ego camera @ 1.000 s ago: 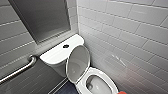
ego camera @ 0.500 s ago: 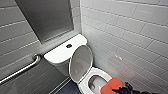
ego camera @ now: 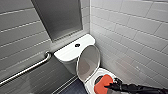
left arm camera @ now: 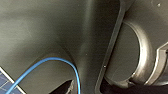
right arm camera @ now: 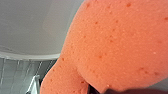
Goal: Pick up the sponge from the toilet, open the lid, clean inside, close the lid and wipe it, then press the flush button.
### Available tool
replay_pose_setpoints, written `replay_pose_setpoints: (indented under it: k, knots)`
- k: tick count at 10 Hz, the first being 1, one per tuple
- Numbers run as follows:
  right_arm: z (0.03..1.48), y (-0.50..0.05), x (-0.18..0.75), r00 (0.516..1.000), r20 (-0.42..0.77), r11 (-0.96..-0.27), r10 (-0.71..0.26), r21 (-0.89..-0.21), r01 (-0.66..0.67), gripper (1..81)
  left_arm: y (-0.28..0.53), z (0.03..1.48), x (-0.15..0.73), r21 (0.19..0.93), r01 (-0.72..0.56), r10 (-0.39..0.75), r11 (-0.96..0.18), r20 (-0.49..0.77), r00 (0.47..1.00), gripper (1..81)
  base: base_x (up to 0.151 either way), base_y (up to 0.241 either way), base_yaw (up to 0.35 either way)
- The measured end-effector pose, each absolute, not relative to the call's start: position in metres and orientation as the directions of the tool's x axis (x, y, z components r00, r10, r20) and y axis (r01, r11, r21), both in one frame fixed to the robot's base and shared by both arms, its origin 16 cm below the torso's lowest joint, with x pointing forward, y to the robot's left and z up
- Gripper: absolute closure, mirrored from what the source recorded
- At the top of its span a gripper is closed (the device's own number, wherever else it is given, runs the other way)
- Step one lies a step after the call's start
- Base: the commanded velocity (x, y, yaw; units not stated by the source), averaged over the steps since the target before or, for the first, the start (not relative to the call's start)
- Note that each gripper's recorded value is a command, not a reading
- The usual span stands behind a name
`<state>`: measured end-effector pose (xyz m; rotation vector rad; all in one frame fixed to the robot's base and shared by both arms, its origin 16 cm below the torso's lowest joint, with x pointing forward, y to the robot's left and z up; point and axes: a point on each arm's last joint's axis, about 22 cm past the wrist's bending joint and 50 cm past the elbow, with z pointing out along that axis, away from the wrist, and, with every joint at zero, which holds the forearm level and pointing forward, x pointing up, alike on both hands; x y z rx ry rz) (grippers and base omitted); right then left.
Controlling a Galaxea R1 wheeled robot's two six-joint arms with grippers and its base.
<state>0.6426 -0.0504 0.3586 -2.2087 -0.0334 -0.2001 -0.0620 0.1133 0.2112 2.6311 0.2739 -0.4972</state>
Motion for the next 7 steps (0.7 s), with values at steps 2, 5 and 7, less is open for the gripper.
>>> replay_pose_setpoints:
  k: [2,5,7]
  knots:
    - [0.366,-0.006,0.661,0.985,0.173,-0.582,0.003,-0.801,0.143,81.1,0.113,0.211,-0.063,0.379,0.29,0.137,-0.879,-0.382,0.914,1.0,0.0,0.0,0.0]
    - [0.353,0.011,0.675,0.99,0.143,-0.606,-0.014,-0.789,0.106,81.1,0.113,0.211,-0.063,0.378,0.29,0.136,-0.879,-0.383,0.914,1.0,0.0,0.0,0.0]
    - [0.35,0.045,0.675,0.992,0.128,-0.595,-0.018,-0.799,0.092,81.1,0.113,0.211,-0.063,0.378,0.291,0.137,-0.879,-0.383,0.913,1.0,0.0,0.0,0.0]
